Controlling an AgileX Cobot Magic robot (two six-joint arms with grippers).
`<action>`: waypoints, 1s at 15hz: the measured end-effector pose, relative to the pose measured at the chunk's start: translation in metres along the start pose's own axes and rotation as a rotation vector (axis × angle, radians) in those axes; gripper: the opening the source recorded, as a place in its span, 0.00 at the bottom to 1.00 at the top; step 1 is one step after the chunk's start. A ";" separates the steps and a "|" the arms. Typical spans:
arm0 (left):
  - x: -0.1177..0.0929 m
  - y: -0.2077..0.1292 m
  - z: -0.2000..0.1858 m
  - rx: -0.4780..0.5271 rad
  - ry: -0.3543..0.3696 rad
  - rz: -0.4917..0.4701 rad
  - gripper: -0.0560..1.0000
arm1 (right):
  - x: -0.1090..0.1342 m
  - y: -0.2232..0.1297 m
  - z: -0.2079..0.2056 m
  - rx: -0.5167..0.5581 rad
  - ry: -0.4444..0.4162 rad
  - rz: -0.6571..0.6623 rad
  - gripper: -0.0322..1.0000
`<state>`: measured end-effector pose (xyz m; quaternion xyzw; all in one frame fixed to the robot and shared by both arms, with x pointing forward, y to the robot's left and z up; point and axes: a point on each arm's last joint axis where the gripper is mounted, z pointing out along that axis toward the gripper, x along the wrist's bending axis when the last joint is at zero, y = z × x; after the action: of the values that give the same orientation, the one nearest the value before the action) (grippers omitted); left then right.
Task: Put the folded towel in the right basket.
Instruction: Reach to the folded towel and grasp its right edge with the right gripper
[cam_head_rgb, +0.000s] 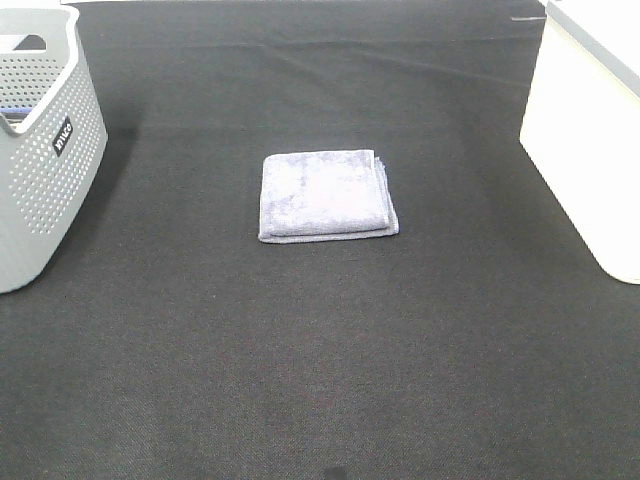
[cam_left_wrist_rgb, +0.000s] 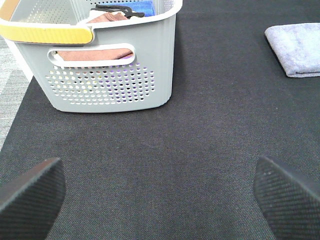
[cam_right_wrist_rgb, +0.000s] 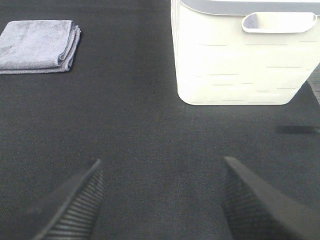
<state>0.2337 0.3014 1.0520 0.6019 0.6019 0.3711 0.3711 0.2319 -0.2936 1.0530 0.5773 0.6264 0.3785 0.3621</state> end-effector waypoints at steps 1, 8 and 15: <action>0.000 0.000 0.000 0.000 0.000 0.000 0.97 | 0.000 0.000 0.000 0.000 0.000 0.000 0.65; 0.000 0.000 0.000 0.000 0.000 0.000 0.97 | 0.000 0.000 0.000 0.000 0.000 0.000 0.65; 0.000 0.000 0.000 0.000 0.000 0.000 0.97 | 0.000 0.000 0.000 0.000 0.000 0.000 0.65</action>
<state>0.2337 0.3014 1.0520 0.6019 0.6019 0.3711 0.3711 0.2319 -0.2936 1.0530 0.5773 0.6264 0.3785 0.3621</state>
